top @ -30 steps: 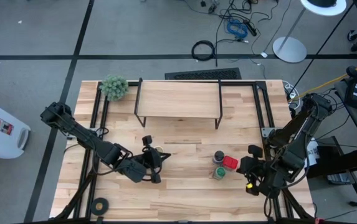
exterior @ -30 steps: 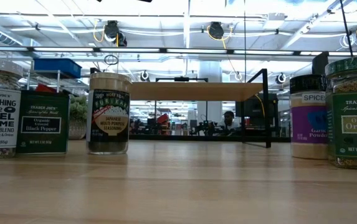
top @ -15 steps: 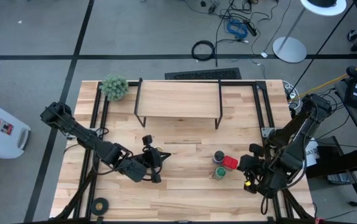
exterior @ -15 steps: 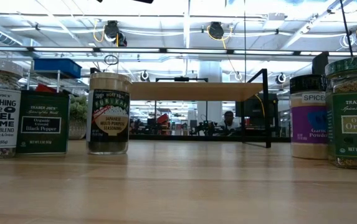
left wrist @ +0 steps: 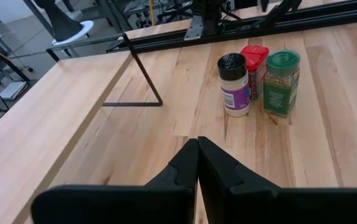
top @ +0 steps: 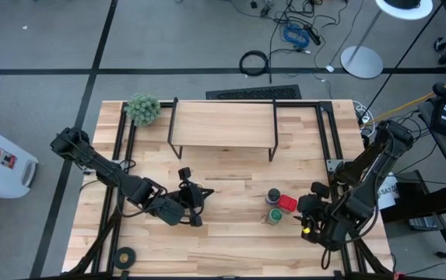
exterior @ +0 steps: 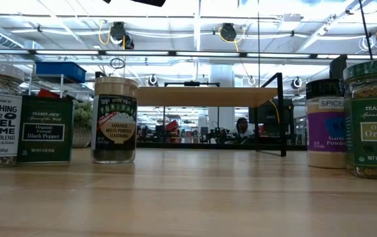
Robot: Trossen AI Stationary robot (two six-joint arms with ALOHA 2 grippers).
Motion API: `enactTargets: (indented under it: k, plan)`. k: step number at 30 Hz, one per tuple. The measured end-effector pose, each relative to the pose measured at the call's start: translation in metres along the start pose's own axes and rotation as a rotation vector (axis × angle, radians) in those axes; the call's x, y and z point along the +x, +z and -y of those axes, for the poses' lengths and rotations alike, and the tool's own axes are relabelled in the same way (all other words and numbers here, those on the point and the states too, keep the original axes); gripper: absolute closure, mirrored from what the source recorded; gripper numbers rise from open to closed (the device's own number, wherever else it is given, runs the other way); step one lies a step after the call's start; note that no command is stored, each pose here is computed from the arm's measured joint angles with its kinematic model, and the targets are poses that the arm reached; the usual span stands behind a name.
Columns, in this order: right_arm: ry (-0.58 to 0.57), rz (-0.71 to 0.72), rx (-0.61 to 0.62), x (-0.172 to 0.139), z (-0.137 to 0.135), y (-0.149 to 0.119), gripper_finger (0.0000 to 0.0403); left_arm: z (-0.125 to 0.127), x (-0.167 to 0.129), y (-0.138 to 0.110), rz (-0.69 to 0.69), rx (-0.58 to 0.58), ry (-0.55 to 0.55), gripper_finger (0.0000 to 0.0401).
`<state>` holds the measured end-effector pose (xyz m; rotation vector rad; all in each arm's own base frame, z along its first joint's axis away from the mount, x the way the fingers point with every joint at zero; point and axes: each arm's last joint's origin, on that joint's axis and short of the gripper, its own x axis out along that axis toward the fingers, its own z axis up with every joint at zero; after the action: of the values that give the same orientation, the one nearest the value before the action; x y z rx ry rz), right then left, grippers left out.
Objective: Shelf spices
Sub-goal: Put the red seasoning can on the shelf
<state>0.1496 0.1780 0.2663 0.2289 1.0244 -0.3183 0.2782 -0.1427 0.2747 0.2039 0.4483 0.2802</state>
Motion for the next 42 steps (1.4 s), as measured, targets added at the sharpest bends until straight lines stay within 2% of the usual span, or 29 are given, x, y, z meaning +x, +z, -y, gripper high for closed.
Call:
enactTargets:
  k: [4,8,14,20,29,36,42]
  plan:
    - [-0.038,-0.010,-0.051,0.003,0.000,-0.003,0.0161,0.000,0.000,0.000,-0.003,-0.002,-0.004,0.0386]
    - [-0.058,-0.013,-0.040,0.006,-0.002,-0.004,0.0119,0.001,-0.001,-0.001,-0.003,0.000,-0.009,0.0386]
    - [-0.119,-0.004,0.005,0.013,-0.003,-0.007,0.0086,0.001,-0.001,-0.001,-0.003,0.000,-0.011,0.0386]
    - [-0.196,-0.030,-0.046,0.021,-0.004,-0.011,0.0074,0.001,-0.001,0.000,-0.002,0.000,-0.011,0.0386]
    - [-0.194,0.000,-0.066,0.026,-0.004,-0.002,0.0073,0.001,-0.001,0.000,0.001,-0.003,-0.010,0.0386]
    - [-0.233,-0.028,-0.153,0.032,0.002,0.009,0.0073,0.001,-0.001,0.000,0.003,-0.003,-0.011,0.0386]
    - [-0.225,-0.025,-0.146,0.032,0.002,0.009,0.0073,0.001,-0.001,0.000,0.003,-0.003,-0.011,0.0386]
